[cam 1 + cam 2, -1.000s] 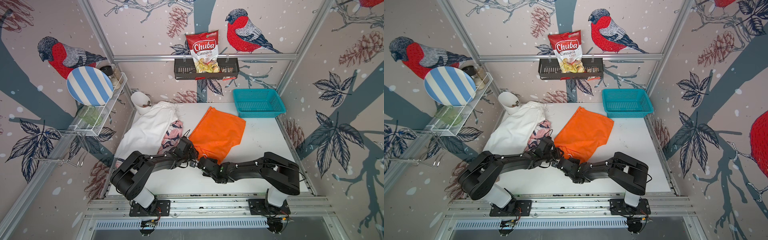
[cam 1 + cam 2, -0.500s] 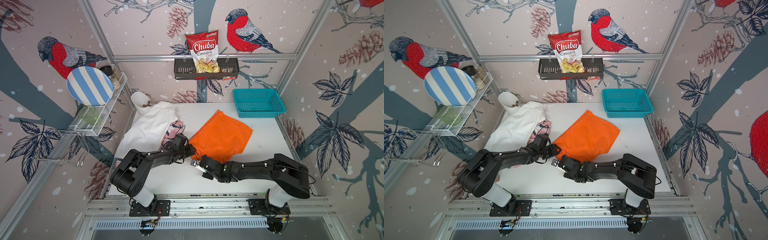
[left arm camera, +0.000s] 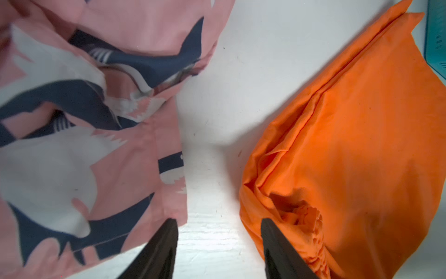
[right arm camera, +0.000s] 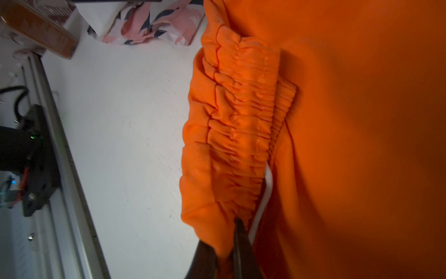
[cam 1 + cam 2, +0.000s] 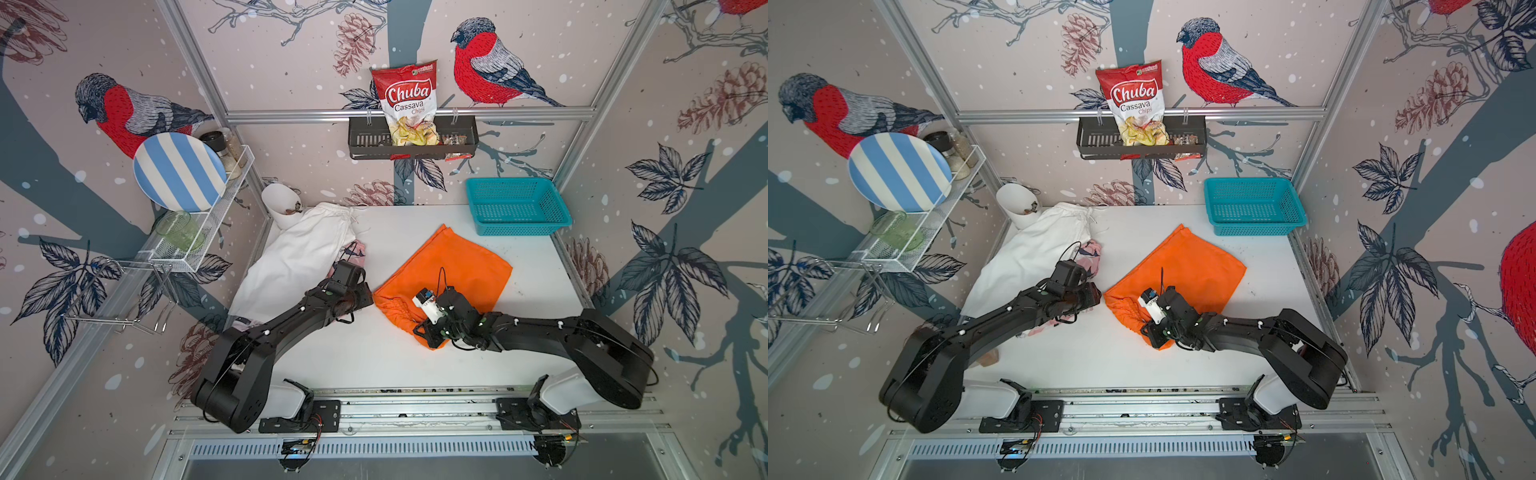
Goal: Roll up the shorts
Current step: Roll the shorts at the center of the board.
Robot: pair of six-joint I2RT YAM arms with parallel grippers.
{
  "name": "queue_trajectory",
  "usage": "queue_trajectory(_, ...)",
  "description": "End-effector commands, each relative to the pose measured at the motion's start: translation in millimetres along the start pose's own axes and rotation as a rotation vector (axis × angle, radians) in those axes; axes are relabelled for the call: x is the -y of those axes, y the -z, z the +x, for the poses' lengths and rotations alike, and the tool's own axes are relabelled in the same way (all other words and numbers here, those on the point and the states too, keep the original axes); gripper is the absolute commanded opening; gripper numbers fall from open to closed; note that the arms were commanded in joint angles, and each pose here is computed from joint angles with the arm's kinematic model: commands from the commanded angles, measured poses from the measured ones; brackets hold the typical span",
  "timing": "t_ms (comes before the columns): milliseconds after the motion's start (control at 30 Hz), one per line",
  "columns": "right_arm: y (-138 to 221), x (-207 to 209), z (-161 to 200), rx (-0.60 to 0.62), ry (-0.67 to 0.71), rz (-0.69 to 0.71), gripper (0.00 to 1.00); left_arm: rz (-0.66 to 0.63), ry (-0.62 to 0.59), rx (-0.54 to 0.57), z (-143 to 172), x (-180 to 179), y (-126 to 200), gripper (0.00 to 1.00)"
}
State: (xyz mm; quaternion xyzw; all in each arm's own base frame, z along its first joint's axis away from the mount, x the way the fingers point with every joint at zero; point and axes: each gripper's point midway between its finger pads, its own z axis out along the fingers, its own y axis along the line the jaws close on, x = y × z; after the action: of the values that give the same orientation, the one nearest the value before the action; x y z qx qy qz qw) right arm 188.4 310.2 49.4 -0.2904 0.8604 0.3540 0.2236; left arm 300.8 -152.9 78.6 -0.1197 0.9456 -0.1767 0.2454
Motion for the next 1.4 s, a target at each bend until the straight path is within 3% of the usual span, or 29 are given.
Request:
queue_trajectory(0, 9, -20, -17, 0.061, -0.261, -0.219, 0.0, -0.012, -0.018, -0.046, 16, 4, 7, 0.61)
queue_trajectory(167, 7, -3, -10, 0.049, -0.437, -0.274, 0.0, 0.095, -0.041, -0.089, 35, 50, -4, 0.68)
queue_trajectory(333, 2, 7, 0, 0.016, -0.422, -0.218, 0.0, 0.105, -0.059, -0.133, 46, 76, -28, 0.72)
queue_trajectory(500, 4, 10, 4, -0.002, -0.378, -0.178, 0.0, 0.036, -0.039, -0.137, 44, 67, -54, 0.76)
queue_trajectory(600, 5, 13, 8, -0.019, -0.341, -0.137, 0.0, 0.045, -0.05, -0.141, 41, 71, -63, 0.73)
queue_trajectory(700, 7, 23, 11, -0.041, -0.305, -0.048, 0.01, 0.039, -0.07, -0.148, 38, 74, -71, 0.53)
queue_trajectory(767, 10, 29, 9, -0.046, -0.259, 0.043, 0.1, 0.018, -0.079, -0.151, 37, 70, -74, 0.29)
queue_trajectory(867, 16, 34, 4, -0.058, -0.147, 0.212, 0.23, -0.008, -0.084, -0.153, 38, 64, -74, 0.14)
queue_trajectory(1067, 31, 19, -21, -0.042, 0.186, 0.569, 0.59, 0.001, -0.085, -0.167, 44, 61, -71, 0.1)
queue_trajectory(1267, 16, -20, -37, -0.011, 0.434, 0.659, 0.79, 0.004, -0.084, -0.166, 43, 61, -69, 0.1)
queue_trajectory(1367, 3, -20, -38, -0.021, 0.497, 0.723, 0.83, 0.008, -0.082, -0.166, 43, 61, -67, 0.1)
